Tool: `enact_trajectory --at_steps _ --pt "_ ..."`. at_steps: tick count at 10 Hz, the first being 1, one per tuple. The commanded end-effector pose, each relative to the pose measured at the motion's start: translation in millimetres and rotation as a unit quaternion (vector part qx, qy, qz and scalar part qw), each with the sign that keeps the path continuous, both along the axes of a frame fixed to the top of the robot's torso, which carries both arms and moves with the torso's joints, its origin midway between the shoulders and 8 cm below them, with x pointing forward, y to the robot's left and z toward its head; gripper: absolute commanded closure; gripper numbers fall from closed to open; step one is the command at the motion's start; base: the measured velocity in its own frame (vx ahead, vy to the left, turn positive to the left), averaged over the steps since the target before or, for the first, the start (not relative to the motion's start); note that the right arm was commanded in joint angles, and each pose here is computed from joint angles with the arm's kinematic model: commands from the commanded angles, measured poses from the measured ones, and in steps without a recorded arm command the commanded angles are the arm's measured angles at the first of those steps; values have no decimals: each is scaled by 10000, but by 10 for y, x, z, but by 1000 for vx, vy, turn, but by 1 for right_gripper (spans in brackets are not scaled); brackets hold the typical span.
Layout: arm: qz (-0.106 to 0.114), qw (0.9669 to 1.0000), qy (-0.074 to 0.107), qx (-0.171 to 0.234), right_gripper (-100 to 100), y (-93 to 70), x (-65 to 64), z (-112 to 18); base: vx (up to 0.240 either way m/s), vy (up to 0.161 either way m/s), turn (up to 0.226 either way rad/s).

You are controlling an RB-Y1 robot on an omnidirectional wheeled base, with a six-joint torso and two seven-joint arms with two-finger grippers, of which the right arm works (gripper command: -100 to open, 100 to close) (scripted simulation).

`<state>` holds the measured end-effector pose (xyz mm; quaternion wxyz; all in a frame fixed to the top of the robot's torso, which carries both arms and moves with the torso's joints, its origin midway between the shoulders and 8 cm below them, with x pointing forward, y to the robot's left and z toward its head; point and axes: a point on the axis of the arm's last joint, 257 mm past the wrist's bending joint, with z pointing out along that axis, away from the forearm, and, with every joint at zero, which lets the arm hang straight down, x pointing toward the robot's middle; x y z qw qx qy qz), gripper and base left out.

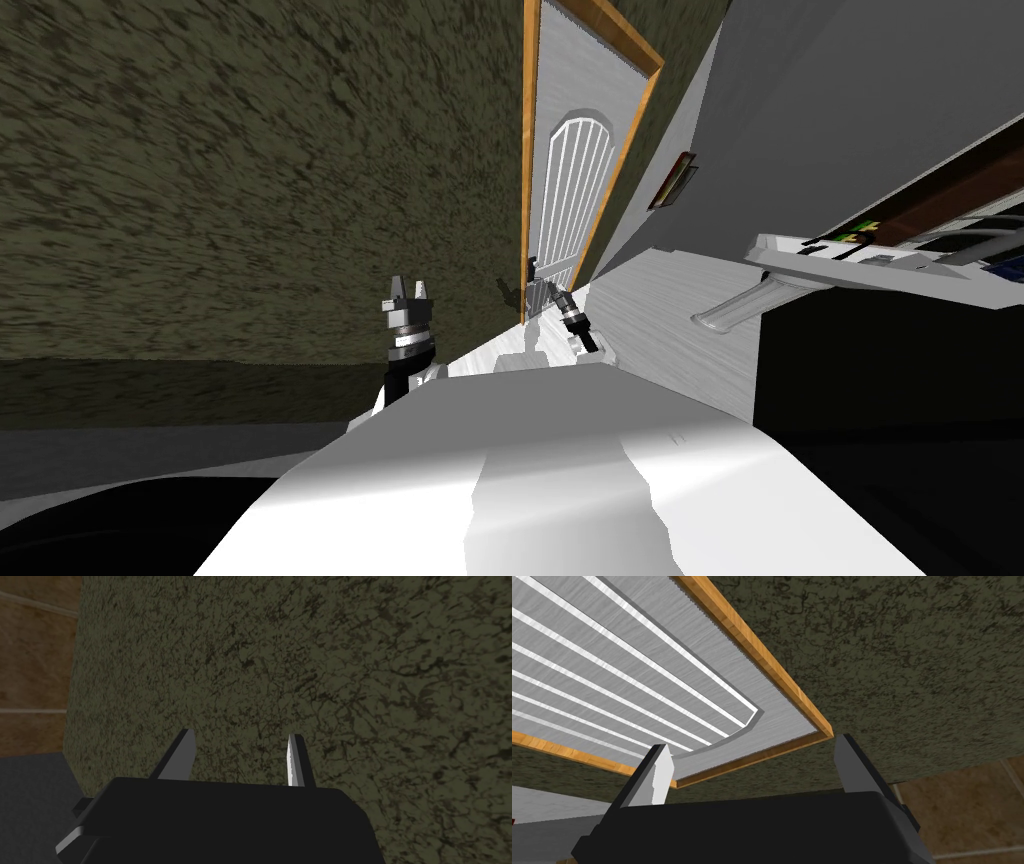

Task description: Pull the door open

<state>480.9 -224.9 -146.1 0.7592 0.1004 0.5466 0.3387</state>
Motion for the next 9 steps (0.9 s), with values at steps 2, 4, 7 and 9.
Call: enact_trajectory --at_steps 2,4,7,9 --pt "-12 9992 94 -396 -100 14 92 -171 95 -53 41" --pt "-17 9984 145 -546 -100 10 131 -250 62 -33 17" --pt "-23 9948 261 -981 -100 -4 236 -451 82 -50 39" --pt "-22 9915 318 -1265 -100 -15 300 -563 85 -60 31"
